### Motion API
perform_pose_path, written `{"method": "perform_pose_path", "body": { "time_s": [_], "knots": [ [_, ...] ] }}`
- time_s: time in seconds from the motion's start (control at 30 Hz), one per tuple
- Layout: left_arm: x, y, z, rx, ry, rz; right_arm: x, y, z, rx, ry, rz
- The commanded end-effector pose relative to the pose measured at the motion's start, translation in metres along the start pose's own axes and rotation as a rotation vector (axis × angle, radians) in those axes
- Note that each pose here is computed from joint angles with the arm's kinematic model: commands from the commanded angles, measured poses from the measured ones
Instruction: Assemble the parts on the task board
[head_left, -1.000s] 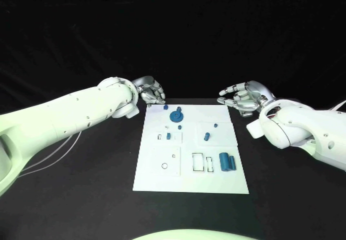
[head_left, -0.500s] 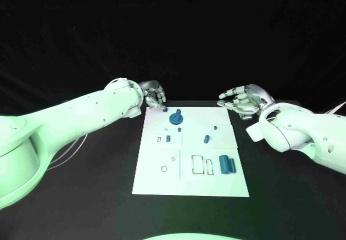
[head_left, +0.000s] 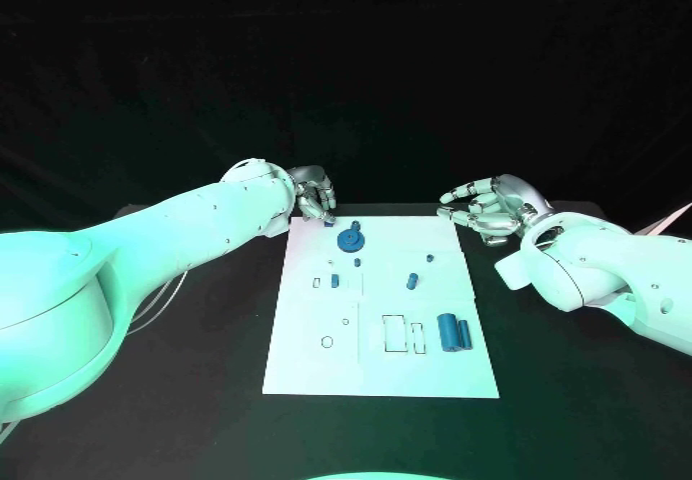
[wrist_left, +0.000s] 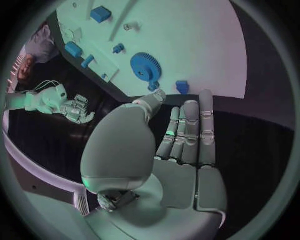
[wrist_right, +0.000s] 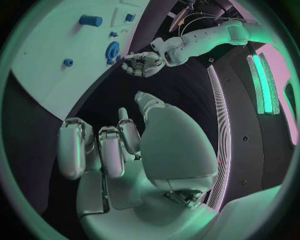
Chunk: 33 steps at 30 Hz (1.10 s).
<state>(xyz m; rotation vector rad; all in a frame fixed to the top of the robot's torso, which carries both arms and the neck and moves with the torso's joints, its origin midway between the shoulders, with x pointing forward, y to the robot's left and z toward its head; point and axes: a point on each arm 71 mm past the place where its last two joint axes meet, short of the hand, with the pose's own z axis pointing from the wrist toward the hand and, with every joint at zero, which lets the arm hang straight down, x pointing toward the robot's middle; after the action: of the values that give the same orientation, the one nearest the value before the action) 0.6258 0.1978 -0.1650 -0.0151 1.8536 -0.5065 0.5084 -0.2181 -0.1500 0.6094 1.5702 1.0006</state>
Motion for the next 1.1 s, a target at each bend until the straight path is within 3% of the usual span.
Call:
{"method": "perform_pose_path", "body": {
  "time_s": [0.03,0.83,1.1],
  "knots": [
    [0.0033,-0.0006,0.0019,-0.007,0.015,0.003,0.0016,0.0011,-0.0002,-0.004,0.005,0.000],
    [0.0043,0.0043,0.0051,-0.033,0.003,0.005,0.0040,0.0027,-0.0001,-0.007,0.011,0.001],
    [0.0093,0.0058,0.0066,-0.042,0.010,0.003,0.0047,0.0031,0.0001,-0.008,0.013,0.002]
  ]
}}
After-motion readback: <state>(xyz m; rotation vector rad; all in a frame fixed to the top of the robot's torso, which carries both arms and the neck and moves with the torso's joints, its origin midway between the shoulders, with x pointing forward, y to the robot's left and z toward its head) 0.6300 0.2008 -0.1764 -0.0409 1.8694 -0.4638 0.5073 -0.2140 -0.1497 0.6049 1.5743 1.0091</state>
